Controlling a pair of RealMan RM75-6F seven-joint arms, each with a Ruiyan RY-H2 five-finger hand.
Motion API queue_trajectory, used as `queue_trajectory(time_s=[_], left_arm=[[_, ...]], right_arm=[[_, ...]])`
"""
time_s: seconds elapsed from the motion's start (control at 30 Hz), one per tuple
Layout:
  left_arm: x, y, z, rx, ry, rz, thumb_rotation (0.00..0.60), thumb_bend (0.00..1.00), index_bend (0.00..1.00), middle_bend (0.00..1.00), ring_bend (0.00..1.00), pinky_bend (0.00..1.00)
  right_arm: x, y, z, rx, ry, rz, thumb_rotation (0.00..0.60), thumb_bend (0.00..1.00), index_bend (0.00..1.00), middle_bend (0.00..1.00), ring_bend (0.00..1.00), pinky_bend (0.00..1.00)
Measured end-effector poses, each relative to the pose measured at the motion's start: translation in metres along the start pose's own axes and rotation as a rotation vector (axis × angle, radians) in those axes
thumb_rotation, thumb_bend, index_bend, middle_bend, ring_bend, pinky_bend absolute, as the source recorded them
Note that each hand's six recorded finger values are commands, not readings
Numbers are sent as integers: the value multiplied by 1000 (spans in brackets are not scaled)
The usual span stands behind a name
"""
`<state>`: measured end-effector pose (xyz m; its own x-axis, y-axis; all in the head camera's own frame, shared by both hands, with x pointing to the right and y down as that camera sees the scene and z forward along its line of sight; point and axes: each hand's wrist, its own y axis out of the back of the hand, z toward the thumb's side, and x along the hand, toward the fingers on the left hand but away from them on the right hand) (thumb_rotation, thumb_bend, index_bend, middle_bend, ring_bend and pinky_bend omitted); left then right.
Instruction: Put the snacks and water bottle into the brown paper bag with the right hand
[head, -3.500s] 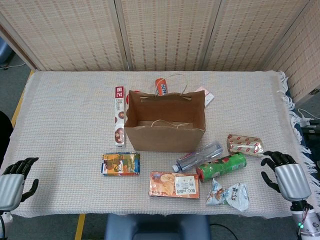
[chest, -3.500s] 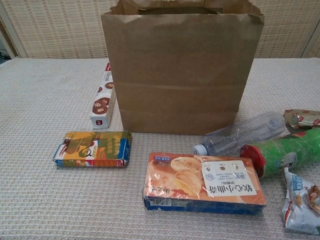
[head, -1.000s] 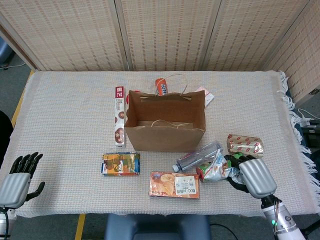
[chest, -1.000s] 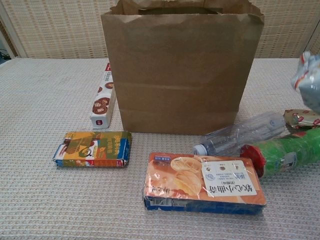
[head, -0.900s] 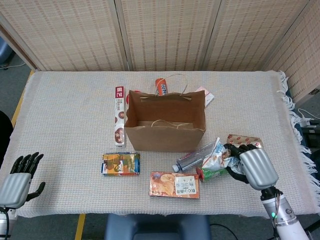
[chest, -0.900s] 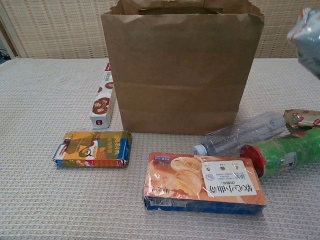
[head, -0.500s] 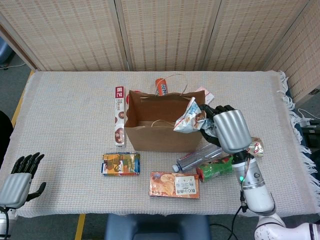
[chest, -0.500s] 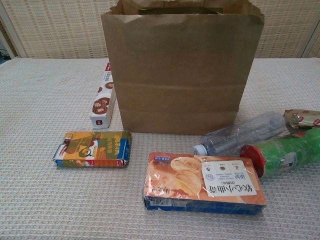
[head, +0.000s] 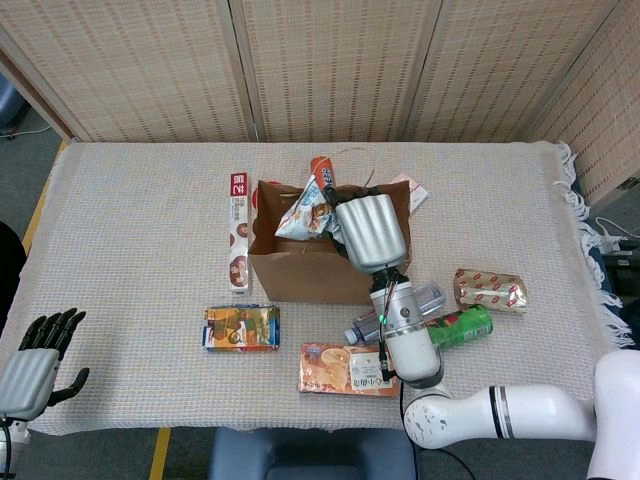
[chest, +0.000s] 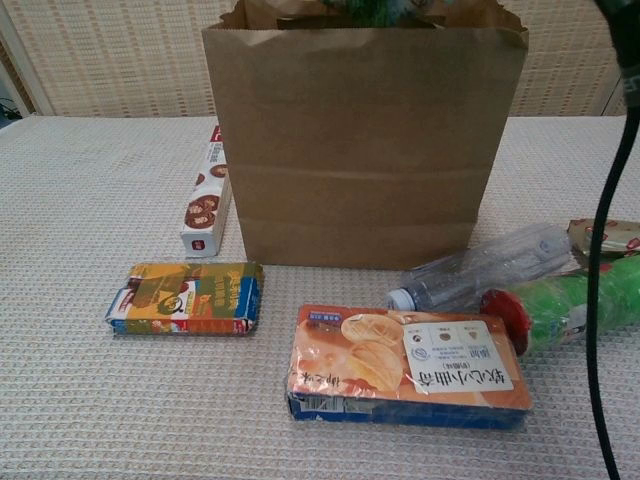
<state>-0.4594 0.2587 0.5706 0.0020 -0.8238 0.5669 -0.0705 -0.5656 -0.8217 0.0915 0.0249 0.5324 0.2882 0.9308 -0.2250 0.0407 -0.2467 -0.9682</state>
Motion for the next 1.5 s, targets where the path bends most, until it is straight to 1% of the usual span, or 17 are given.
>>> queue_trajectory(time_s=[0.03,0.1,0.17,0.2,0.27,0.37,0.53,0.67,0.8,0.93,1.0,1.07,1.13,1.23,1.3,1.43,1.5], left_arm=[[0,0,-1,-2,3,0,600,361,0,0,0,23],[-1,0,-2,-6,8,-2,600,361,0,0,0,23],[-1,1,-3,-7,10,-4,600,361,0,0,0,23],[-1,1,-3,-8,10,-5,600,361,0,0,0,23],[-1,1,-3,-6,11,-3,600,361,0,0,0,23],[-2,1,-3,-5,10,2,600,361,0,0,0,23],[-2,2,-3,-1,12,10,600,361,0,0,0,23],[-3,2,-3,2,18,10,600,360,0,0,0,23],[-3,2,-2,12,18,13,600,361,0,0,0,23],[-4,1,-1,21,14,16,600,362,0,0,0,23],[-4,0,0,25,14,15,600,361,0,0,0,23],[-3,-1,1,30,14,13,600,361,0,0,0,23],[-2,-2,2,31,14,11,600,361,0,0,0,23],[-2,-2,3,34,14,8,600,362,0,0,0,23],[0,-4,4,38,14,2,600,363,0,0,0,23],[4,-6,7,40,12,-5,600,363,0,0,0,23],[5,-6,7,39,10,-6,600,363,0,0,0,23]], right_arm=[[-2,-4,-2,10,-18,11,600,459,572,603,542,618],[-2,-11,-5,22,-37,36,600,435,435,520,416,528],[-1,-18,-9,38,-54,78,600,320,181,320,206,359],[0,-22,-10,44,-61,98,600,252,77,222,117,280],[2,-28,-13,55,-76,143,600,185,2,122,37,203],[5,-27,-14,48,-85,171,600,161,0,76,8,166],[10,-1,-15,-32,-77,101,600,161,0,72,7,164],[22,22,-26,-81,-76,64,600,161,0,72,7,164],[46,40,-54,-97,-94,57,600,161,0,74,7,164],[78,41,-95,-95,-135,94,600,161,9,73,20,164],[94,37,-110,-94,-139,123,600,162,33,85,47,184],[114,27,-125,-88,-124,182,600,162,69,121,83,211],[133,14,-133,-82,-98,251,600,162,99,162,123,234],[165,-9,-142,-74,-56,373,600,161,165,252,217,284],[177,-23,-150,-44,-38,428,600,161,170,255,221,287],[209,-69,-174,67,15,592,600,159,169,256,216,287],[221,-90,-180,100,40,659,600,159,167,255,207,287]])
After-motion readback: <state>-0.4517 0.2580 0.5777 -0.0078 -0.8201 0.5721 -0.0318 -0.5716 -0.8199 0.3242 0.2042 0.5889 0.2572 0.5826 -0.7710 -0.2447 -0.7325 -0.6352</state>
